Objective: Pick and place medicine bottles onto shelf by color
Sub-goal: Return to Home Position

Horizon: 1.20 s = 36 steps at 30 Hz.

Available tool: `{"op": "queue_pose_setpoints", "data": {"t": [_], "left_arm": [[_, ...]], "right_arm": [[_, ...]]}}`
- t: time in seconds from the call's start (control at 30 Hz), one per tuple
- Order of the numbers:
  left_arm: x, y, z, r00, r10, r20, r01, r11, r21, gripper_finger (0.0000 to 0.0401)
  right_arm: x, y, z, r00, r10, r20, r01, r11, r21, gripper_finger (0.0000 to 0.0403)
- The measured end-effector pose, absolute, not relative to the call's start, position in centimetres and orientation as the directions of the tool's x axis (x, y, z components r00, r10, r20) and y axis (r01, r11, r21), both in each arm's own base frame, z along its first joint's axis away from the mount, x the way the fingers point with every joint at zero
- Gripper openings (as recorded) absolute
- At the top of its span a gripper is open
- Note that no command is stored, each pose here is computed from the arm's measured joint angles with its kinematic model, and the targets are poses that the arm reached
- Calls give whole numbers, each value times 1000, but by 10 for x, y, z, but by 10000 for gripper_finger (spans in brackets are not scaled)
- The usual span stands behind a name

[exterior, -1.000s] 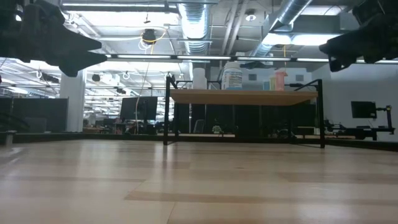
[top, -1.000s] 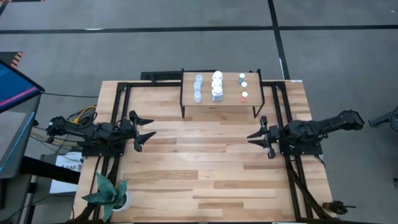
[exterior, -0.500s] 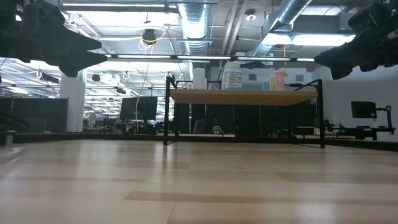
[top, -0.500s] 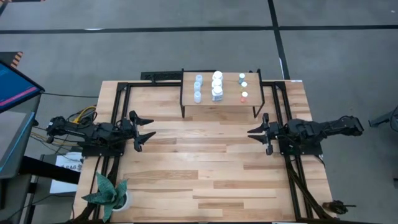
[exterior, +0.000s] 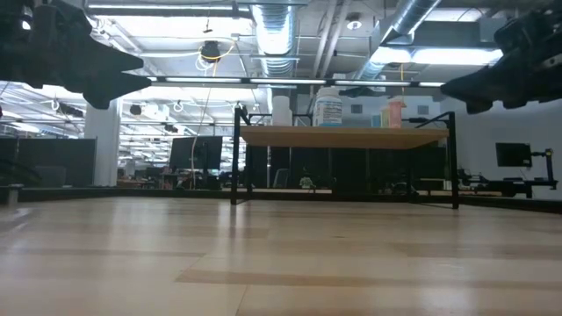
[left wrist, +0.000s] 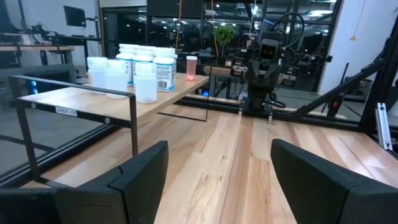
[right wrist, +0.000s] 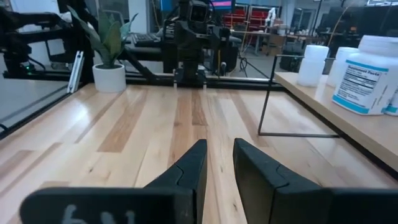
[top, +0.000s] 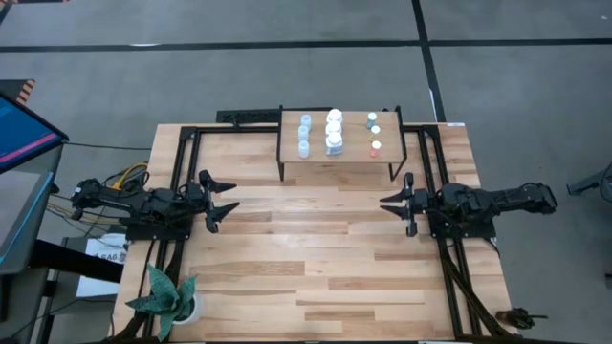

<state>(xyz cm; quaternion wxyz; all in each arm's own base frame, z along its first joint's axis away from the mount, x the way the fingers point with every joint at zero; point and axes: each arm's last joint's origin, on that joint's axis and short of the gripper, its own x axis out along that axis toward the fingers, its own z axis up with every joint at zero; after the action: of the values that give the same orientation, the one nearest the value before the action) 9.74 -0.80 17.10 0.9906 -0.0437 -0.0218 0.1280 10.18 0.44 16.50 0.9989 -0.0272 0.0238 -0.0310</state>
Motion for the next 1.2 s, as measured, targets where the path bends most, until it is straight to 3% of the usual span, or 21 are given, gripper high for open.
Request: {"op": "queue_pose_setpoints", "data": {"t": [1.2], "left_arm": [[97, -8, 171, 965, 260, 32, -256, 962, -92, 272]], "right_arm": [[102, 4, 163, 996, -73, -56, 70, 996, -52, 101]]}}
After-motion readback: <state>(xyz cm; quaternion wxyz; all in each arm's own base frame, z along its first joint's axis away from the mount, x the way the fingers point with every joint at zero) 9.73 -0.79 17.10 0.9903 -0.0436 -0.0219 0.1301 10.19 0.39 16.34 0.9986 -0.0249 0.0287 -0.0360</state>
